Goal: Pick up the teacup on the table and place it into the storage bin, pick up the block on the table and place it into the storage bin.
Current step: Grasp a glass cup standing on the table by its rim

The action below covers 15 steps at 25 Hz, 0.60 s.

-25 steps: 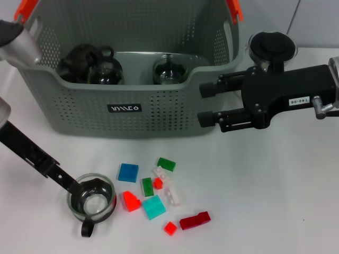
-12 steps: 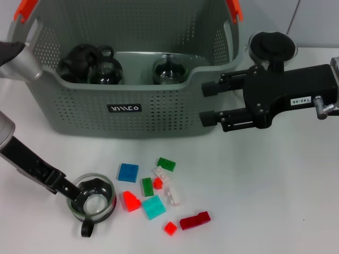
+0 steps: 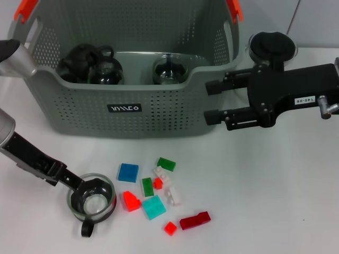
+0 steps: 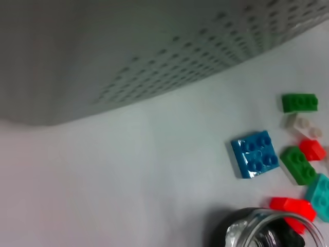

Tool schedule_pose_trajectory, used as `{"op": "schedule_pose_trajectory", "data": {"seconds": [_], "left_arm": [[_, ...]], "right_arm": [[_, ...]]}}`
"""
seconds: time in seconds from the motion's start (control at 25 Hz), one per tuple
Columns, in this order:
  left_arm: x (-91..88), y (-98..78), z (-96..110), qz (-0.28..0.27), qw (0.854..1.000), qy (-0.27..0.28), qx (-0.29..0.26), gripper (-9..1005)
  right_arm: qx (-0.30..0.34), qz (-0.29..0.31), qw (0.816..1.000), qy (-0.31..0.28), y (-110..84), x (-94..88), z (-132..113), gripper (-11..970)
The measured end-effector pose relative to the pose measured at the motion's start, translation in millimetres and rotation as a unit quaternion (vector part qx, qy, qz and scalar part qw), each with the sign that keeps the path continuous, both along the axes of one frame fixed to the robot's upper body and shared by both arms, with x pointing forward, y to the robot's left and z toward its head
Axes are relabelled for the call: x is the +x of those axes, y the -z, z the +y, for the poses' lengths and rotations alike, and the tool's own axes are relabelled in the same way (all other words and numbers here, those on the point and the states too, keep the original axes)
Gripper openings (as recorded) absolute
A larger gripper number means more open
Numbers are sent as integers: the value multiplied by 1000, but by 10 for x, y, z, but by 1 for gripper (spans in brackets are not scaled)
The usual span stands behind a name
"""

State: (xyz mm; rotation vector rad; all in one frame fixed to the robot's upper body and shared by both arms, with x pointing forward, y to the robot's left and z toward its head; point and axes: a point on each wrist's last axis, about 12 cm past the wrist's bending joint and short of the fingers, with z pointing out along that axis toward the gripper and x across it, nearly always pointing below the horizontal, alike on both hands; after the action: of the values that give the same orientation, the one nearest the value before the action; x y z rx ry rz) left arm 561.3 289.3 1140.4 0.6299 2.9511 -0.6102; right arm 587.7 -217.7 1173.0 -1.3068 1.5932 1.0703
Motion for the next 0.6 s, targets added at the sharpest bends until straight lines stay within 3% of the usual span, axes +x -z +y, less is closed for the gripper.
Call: {"op": "schedule_pose_trajectory", "data": {"seconds": [0.6], "left_arm": [[6, 52, -115, -1, 1000, 9, 4, 860]], "right_arm": [[-1, -3, 1000, -5, -5, -2, 2, 712]]}}
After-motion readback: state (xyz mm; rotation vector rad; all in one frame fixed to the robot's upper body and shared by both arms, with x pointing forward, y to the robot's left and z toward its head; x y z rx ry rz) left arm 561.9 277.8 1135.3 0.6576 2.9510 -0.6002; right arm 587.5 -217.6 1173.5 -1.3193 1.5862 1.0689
